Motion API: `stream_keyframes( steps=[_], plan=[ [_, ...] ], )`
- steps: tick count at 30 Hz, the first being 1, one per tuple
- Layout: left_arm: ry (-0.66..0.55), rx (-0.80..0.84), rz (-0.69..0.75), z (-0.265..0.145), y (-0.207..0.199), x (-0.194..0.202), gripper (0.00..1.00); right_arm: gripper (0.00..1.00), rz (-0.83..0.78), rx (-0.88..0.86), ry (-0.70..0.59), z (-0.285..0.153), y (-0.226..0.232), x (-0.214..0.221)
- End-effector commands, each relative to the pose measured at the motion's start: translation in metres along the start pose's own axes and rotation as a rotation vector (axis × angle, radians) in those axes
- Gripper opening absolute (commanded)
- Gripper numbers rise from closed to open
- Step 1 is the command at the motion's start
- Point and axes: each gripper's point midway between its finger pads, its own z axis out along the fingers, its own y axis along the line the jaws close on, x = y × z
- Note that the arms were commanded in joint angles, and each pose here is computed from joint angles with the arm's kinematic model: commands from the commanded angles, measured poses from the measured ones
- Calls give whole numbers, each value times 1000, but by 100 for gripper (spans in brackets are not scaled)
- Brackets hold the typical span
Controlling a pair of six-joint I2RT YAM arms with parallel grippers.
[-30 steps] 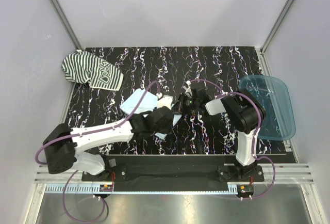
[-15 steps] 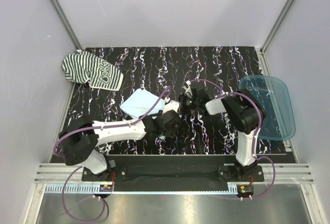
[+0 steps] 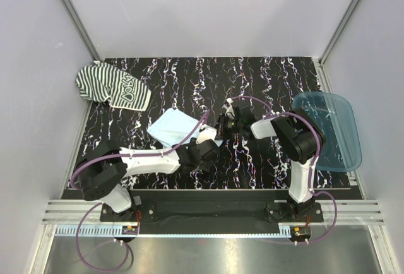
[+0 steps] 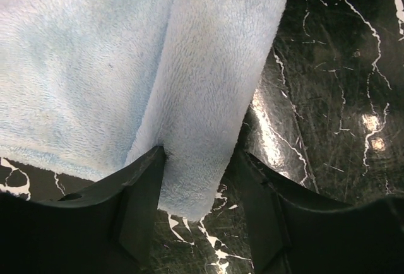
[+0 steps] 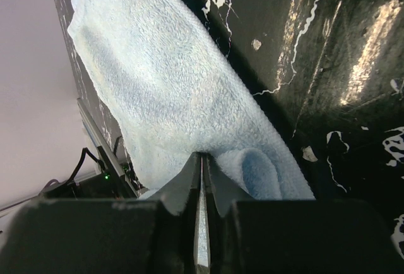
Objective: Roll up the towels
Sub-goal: Roll the towel
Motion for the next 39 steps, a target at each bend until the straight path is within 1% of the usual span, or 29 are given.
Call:
stream_keyframes(
  steps=[1, 6, 10, 13, 14, 16, 17, 18, 19, 21, 22, 24, 27, 28, 29, 31, 32, 34, 35, 36, 37, 38, 39],
  plan=[
    [-24, -74, 23, 2, 14, 0, 56, 9, -9, 75, 5, 6, -20, 2],
    [1, -125, 51, 9, 26, 15, 59, 9, -8, 80, 6, 6, -21, 2],
    [15, -138, 45, 11, 31, 24, 61, 10, -6, 83, 11, 8, -23, 2],
    [34, -146, 54, 14, 32, 30, 58, 9, -6, 86, 12, 9, -24, 1],
    [48, -152, 64, 17, 33, 34, 55, 9, -5, 87, 16, 9, -24, 2],
    [70, -152, 75, 20, 32, 39, 37, 9, -13, 84, 16, 11, -21, -1],
    [80, -153, 82, 22, 32, 42, 36, 9, -7, 88, 19, 11, -23, -1],
    [85, -153, 84, 22, 32, 43, 30, 9, -13, 85, 16, 11, -21, -4],
    [88, -151, 85, 23, 31, 43, 19, 9, -17, 88, 19, 12, -21, -4],
    [102, -148, 90, 23, 31, 46, 10, 9, -19, 96, 21, 11, -20, -5],
    [109, -144, 96, 22, 29, 45, 3, 8, -28, 93, 16, 11, -17, -8],
    [120, -145, 94, 20, 28, 45, 0, 8, -25, 108, 17, 9, -18, -9],
    [155, -103, 70, 16, 17, 46, 0, 9, -35, 136, 1, 2, -14, -18],
    [167, -88, 47, 15, 13, 47, 0, 11, -51, 143, -15, -4, -10, -24],
    [186, -50, 28, 12, 4, 45, 0, 17, -45, 175, -6, -9, -13, -22],
    [214, 3, -10, 7, -10, 45, 0, 24, -85, 213, -63, -22, -8, -42],
    [209, 26, -30, 4, -17, 39, 0, 29, -61, 290, -48, -30, -20, -37],
    [219, 66, -61, -1, -27, 34, 0, 37, -85, 321, -80, -43, -14, -50],
    [219, 80, -72, -4, -30, 31, 0, 42, -71, 373, -88, -53, -22, -54],
    [213, 100, -82, -6, -37, 25, 0, 49, -82, 389, -112, -59, -16, -63],
    [213, 111, -89, -8, -40, 23, 0, 52, -95, 412, -138, -69, -11, -71],
    [227, 125, -90, -9, -43, 24, 0, 55, -80, 488, -148, -82, -19, -73],
    [229, 134, -90, -10, -46, 22, 0, 59, -82, 507, -185, -93, -13, -88]
  ],
)
